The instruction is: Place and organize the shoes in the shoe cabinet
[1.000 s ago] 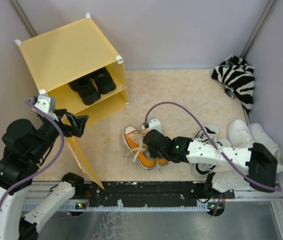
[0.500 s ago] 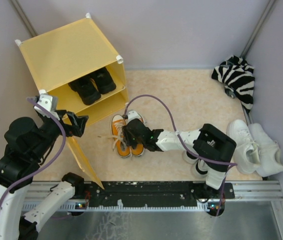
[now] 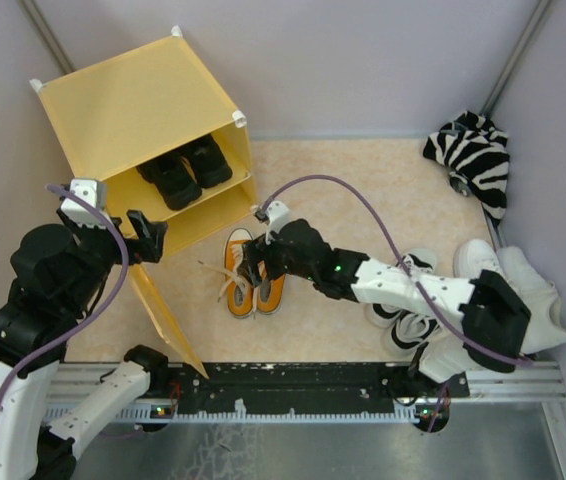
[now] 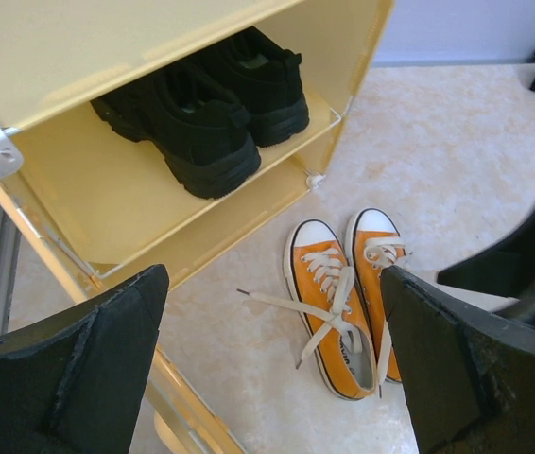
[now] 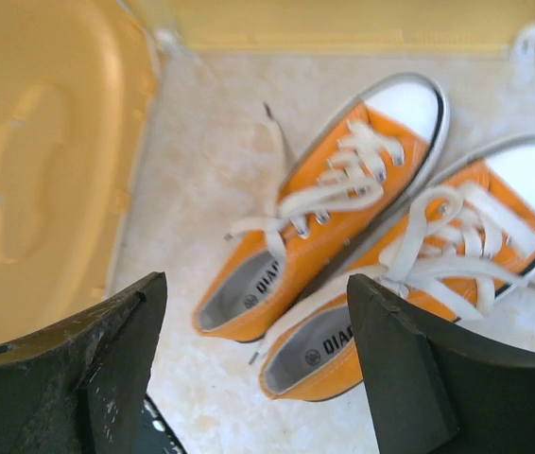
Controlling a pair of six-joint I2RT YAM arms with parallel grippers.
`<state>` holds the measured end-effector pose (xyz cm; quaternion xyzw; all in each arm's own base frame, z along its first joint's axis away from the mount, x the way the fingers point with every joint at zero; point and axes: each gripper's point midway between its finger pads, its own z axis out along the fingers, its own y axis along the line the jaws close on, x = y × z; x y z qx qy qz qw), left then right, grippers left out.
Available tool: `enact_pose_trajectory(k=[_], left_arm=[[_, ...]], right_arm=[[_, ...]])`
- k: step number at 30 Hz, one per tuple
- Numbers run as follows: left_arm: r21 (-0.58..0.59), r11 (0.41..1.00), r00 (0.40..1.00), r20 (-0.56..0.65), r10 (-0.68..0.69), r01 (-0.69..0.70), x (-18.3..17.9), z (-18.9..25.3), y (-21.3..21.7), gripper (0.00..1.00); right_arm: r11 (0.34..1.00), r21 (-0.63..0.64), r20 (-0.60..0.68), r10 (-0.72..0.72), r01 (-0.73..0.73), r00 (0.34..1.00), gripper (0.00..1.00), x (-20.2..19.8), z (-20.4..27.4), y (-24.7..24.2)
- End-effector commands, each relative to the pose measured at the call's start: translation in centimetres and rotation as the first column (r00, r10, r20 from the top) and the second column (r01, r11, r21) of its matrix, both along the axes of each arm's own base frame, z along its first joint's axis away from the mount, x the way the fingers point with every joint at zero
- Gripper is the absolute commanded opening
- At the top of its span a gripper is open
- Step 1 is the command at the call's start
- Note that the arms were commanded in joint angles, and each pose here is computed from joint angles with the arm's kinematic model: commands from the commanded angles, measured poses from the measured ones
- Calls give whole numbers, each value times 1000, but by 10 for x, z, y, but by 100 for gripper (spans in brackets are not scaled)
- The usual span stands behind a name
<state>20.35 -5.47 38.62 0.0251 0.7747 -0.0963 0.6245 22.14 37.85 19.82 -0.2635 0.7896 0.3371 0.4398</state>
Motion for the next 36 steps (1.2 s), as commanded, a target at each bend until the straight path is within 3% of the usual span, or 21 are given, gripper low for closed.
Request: enact_pose_trajectory(k=[1,6,23,31,36], left_arm=[[-47,994,995,17,100,-99,13,9,9,99],[-76,991,994,24,109,-107,15,7,7,99],[0,1000,995,93,23,-23,4,11,5,99],[-1,1000,993,115,14,-14,-4,15,8,99],[2,1000,992,127,0,0,-4,12,6,99]], right_arm=[[998,27,49,60,-62,997,77,-2,15,-12],[988,21,-48,152,-151,987,72,-5,-9,7],[981,-79,-273,150,-178,950,58,15,-94,67],[974,-219,-165,19,-55,986,57,12,-84,54],[968,-248,-149,-88,49,985,64,4,-62,32]])
